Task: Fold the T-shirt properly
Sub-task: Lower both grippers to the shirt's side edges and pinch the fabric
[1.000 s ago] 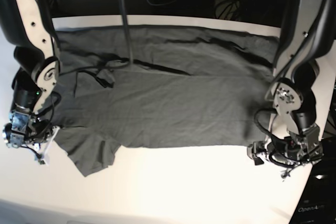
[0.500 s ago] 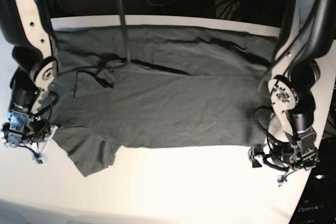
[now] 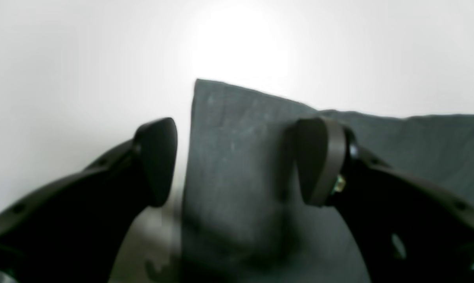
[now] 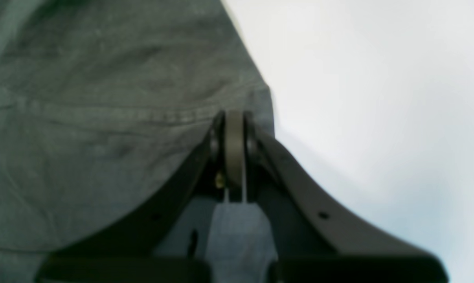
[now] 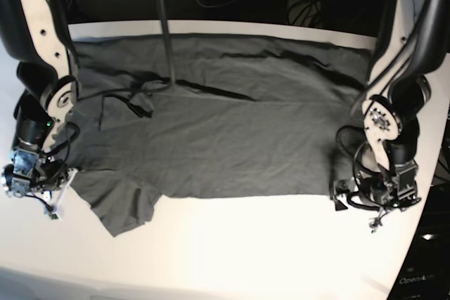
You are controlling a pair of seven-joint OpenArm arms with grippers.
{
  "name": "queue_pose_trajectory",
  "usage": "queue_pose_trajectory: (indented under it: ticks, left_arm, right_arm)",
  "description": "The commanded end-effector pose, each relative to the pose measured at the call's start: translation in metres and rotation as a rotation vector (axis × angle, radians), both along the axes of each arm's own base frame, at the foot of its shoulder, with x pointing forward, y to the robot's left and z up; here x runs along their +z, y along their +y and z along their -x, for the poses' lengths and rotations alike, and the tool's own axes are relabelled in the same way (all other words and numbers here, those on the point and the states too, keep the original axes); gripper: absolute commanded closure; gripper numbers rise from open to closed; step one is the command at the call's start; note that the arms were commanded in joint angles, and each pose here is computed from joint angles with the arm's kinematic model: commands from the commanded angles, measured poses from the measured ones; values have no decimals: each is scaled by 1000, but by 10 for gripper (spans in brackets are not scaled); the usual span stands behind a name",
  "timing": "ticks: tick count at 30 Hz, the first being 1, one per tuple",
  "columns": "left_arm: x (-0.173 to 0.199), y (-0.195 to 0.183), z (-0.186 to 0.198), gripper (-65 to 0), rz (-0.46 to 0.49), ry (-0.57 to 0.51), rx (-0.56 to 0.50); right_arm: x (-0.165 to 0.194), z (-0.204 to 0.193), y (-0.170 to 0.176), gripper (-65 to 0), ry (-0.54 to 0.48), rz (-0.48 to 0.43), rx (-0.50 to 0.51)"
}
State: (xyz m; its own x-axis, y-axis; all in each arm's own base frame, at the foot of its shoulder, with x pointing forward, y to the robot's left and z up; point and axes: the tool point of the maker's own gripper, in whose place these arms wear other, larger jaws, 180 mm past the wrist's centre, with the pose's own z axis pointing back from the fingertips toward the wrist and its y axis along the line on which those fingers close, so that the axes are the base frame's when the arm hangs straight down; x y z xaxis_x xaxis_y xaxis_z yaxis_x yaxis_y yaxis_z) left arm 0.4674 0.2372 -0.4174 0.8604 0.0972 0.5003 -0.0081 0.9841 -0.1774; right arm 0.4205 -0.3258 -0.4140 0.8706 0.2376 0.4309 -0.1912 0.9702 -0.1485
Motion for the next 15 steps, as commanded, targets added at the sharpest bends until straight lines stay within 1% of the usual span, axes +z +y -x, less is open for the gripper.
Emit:
queue_pose_trajectory:
  ticks: [1, 7, 10, 13, 15]
  left_arm:
    - [25, 7, -21, -462, -4, -74, 17]
    - [24, 7, -21, -461, -2, -75, 21]
    - [24, 7, -21, -459, -2, -76, 21]
    - [25, 6, -24, -459, 1, -103, 26]
    - [20, 5, -21, -459, 2, -94, 24]
  right_arm:
    - [25, -18, -11, -4, -70, 16, -16]
    - [14, -8, -11, -3, -47, 16, -16]
    - [13, -10, -10, -3, -66, 11, -11]
    - [7, -5, -10, -3, -64, 8, -9]
    - [6, -4, -9, -3, -63, 8, -8]
